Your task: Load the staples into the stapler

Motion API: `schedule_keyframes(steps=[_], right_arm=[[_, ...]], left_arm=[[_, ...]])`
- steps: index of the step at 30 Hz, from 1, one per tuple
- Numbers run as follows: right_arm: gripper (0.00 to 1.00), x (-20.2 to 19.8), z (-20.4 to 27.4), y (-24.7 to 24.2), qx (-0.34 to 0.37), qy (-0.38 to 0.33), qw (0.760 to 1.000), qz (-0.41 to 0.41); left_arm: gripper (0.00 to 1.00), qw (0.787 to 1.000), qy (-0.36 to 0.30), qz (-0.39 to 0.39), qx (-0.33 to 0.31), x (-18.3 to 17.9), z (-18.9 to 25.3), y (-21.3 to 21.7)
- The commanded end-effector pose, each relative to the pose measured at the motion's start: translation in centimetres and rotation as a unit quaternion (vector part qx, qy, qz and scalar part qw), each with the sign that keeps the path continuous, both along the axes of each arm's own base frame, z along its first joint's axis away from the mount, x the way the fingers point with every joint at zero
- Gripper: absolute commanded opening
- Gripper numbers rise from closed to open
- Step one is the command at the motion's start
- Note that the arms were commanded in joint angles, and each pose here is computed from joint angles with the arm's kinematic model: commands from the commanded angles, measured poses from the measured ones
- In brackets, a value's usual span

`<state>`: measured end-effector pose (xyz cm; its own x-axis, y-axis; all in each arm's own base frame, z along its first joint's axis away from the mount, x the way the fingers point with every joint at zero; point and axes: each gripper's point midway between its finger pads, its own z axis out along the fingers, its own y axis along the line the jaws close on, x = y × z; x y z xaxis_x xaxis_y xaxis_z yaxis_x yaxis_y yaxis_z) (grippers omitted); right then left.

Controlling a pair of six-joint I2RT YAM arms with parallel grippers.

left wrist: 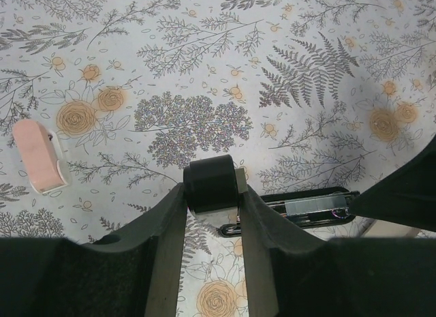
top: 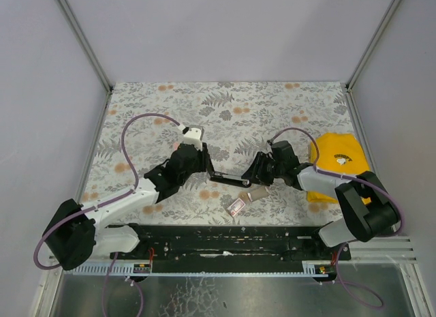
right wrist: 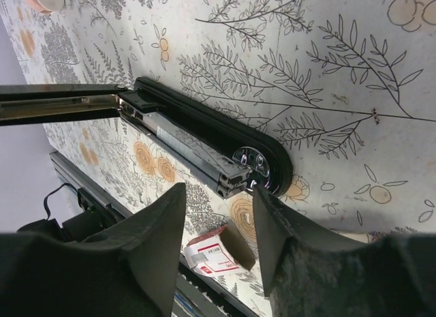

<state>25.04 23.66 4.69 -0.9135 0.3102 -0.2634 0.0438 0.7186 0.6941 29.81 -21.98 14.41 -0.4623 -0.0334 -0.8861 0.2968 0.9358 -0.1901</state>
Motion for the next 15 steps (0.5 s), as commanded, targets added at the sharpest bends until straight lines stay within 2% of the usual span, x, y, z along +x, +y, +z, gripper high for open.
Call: schedule_keyframes(steps=[1,5,13,15], right_arm=[[0.48,0.5,0.3,1.2,0.032,-0.004,0.999,0.006],[0.41,0.6,-0.4,1.2,0.025,0.003,1.000,0.005],[0.38,0.6,-1.6,0.7,0.007,0.006,1.000,0.004],[0.37,0.6,-1.6,0.7,0.006,0.006,1.000,0.003]], left_arm=[[0.00,1.000,-0.015,0.002,0.016,-0.3,0.9,-1.0],[0.04,0.999,-0.014,-0.015,0.037,-1.6,0.3,-2.6],[0.26,0.995,-0.023,-0.055,0.080,-4.4,-0.1,-7.6],[0.28,0.994,-0.023,-0.059,0.086,-4.6,-0.2,-8.8]])
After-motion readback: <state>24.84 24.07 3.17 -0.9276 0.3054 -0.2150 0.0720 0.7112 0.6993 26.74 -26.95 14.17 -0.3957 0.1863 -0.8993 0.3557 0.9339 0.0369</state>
